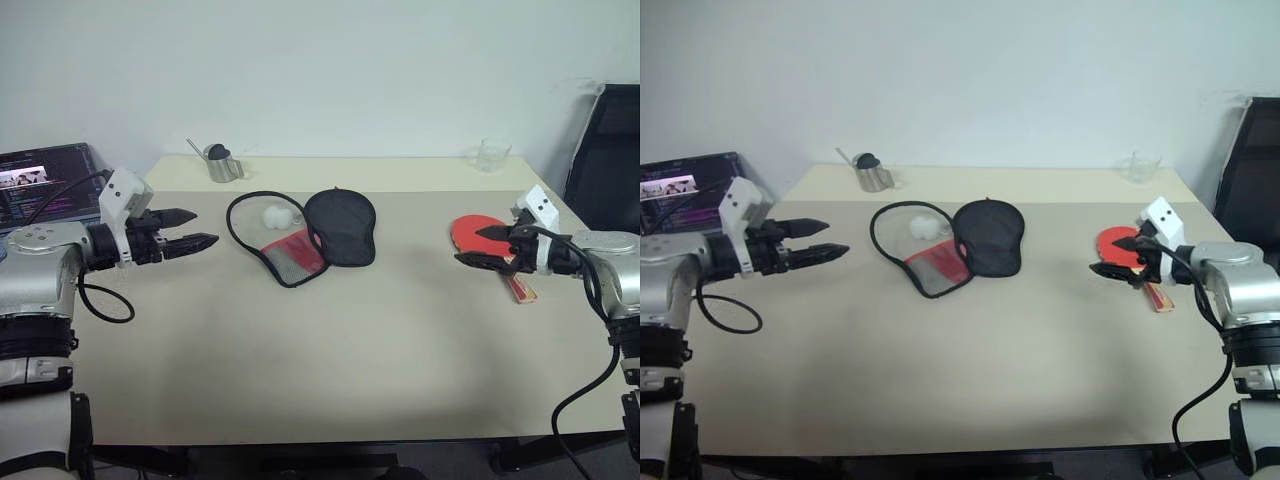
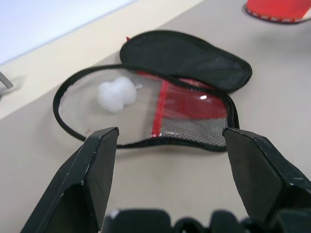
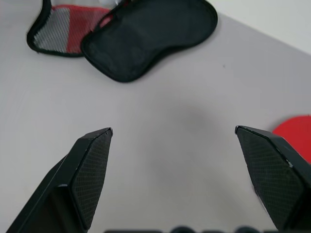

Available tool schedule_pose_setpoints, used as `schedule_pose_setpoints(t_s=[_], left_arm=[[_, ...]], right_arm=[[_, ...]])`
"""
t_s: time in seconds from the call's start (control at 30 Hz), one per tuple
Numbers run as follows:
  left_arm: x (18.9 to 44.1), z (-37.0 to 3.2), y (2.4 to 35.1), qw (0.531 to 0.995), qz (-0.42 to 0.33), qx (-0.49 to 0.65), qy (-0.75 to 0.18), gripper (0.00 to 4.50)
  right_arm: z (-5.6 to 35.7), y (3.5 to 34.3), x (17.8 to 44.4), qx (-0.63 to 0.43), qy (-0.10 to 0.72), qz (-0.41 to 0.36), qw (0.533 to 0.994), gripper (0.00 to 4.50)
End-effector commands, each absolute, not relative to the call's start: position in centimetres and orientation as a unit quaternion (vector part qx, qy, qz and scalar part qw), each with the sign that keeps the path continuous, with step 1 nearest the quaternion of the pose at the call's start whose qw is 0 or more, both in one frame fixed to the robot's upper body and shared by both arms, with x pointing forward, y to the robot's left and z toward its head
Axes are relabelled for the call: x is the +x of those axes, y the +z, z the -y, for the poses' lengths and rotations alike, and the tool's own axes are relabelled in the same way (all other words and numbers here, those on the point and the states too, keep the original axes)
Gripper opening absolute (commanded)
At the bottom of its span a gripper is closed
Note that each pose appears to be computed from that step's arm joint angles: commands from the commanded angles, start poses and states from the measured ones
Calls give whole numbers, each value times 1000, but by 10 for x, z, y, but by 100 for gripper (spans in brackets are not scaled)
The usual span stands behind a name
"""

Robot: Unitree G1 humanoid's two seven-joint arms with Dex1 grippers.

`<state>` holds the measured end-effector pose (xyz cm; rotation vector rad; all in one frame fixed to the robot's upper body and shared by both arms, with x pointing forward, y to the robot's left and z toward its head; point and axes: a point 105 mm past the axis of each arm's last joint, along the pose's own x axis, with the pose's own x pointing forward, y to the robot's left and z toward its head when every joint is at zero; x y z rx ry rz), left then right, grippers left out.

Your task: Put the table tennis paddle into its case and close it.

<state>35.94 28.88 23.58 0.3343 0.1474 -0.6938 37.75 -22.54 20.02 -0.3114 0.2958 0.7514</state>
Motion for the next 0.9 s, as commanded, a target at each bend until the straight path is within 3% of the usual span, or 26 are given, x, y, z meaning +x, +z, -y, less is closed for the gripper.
schedule_pose_setpoints(t_s=[0.03,0.23,0.6,0.9], left_arm=[[355,-289,256,923,-44,181,-338,375],[360,-279,261,923,-35,175,-342,375],[428,-264,185,978,-108,42,-172,375],[442,-242,138,976,-179,-44,-119,375]], right_arm=[[219,220,378,-164,374,-107,907,446],[215,216,382,-158,374,-101,908,446],[223,206,362,-145,350,-106,919,446],[230,203,348,-142,330,-119,926,446]])
